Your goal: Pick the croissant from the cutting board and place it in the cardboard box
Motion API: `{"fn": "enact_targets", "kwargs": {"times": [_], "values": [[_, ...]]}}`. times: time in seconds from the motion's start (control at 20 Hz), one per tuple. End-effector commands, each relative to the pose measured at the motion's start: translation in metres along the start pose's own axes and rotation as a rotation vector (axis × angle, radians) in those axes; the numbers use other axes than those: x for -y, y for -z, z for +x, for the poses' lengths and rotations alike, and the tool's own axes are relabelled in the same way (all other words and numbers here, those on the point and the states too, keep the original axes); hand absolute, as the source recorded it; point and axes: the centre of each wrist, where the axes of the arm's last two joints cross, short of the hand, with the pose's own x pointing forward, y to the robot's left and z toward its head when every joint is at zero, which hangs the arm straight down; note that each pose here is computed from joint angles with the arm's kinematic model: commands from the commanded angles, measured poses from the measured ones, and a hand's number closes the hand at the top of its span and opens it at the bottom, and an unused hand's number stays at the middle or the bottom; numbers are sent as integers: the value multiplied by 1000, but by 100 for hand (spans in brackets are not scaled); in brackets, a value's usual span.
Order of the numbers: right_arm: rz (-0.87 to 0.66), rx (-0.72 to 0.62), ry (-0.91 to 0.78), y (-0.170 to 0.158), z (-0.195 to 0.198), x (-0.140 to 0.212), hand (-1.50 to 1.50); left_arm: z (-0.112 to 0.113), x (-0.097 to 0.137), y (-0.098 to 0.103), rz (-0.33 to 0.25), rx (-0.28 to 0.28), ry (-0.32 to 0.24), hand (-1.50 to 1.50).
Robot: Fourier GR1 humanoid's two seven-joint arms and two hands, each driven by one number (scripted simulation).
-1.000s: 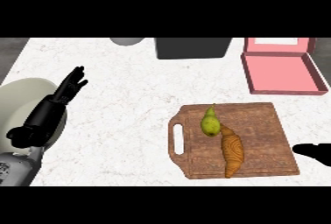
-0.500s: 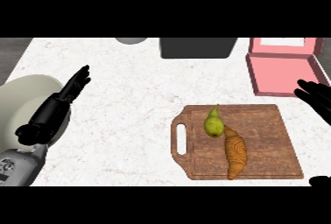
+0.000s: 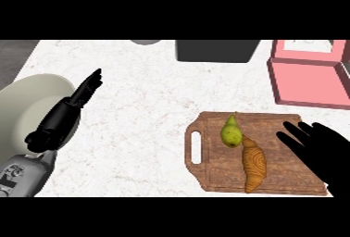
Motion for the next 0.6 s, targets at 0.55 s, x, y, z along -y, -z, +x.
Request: {"fn": "enact_targets", "kwargs": {"times": [0.55], "values": [[195, -147, -87, 59, 78, -42, -150, 0, 6, 7, 9, -4, 9, 0]]}}
